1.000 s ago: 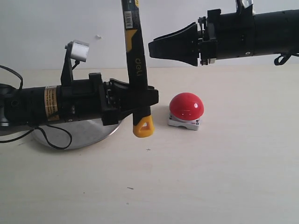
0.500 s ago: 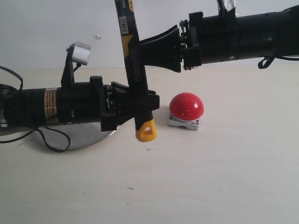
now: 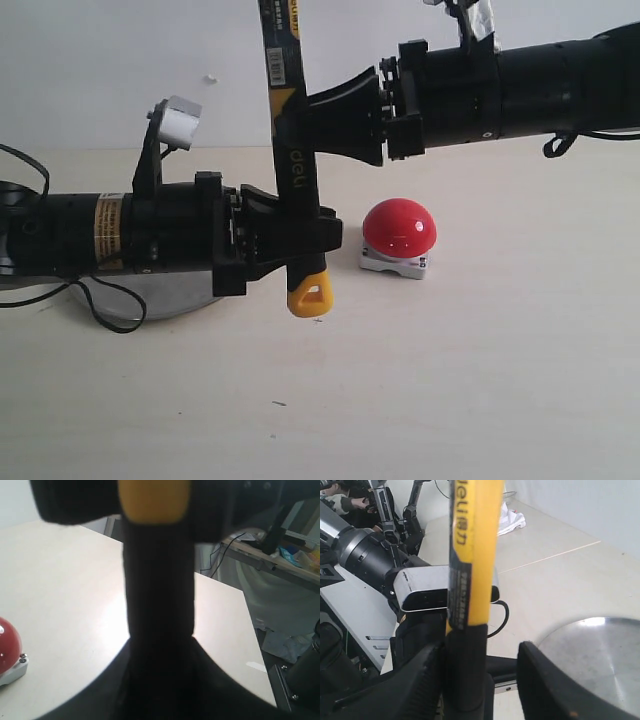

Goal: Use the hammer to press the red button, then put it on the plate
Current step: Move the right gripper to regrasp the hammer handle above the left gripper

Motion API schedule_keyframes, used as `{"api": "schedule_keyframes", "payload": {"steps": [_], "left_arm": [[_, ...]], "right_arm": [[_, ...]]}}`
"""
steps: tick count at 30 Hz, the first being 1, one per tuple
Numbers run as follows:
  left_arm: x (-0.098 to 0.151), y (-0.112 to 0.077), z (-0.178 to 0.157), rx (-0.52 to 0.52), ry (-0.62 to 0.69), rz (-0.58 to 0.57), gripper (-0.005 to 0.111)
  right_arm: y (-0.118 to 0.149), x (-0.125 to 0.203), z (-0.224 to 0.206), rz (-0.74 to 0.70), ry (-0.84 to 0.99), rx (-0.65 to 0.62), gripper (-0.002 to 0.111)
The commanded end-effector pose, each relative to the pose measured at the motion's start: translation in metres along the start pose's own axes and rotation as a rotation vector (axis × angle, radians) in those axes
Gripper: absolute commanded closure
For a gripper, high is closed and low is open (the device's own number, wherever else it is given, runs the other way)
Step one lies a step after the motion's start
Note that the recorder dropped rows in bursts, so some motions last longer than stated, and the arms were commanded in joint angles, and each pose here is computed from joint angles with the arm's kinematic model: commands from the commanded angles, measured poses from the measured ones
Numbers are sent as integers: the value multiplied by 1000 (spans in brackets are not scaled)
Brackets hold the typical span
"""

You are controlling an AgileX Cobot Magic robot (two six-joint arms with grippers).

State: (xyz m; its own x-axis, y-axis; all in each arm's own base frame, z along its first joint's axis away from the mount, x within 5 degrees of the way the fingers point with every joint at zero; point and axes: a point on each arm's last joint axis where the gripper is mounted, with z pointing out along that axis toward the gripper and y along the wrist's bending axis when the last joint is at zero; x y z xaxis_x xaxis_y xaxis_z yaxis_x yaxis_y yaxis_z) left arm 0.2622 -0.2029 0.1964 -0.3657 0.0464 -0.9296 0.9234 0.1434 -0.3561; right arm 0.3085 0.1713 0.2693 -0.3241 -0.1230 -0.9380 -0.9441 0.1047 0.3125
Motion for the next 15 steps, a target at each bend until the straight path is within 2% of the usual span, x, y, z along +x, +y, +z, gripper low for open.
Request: {"api": "schedule_keyframes", "payload": {"steps": [1, 10, 15], "left_arm": [[-10, -6, -2, 33, -58, 19, 107], [-10, -8, 1, 41, -58, 13, 107], [-10, -9, 3, 41, -67, 9, 107]], "right_arm": [[0, -4, 1, -7, -27, -2, 62], [-5, 1, 3, 12, -24, -1, 61], [-4, 2, 3, 8, -9, -5, 51]]}}
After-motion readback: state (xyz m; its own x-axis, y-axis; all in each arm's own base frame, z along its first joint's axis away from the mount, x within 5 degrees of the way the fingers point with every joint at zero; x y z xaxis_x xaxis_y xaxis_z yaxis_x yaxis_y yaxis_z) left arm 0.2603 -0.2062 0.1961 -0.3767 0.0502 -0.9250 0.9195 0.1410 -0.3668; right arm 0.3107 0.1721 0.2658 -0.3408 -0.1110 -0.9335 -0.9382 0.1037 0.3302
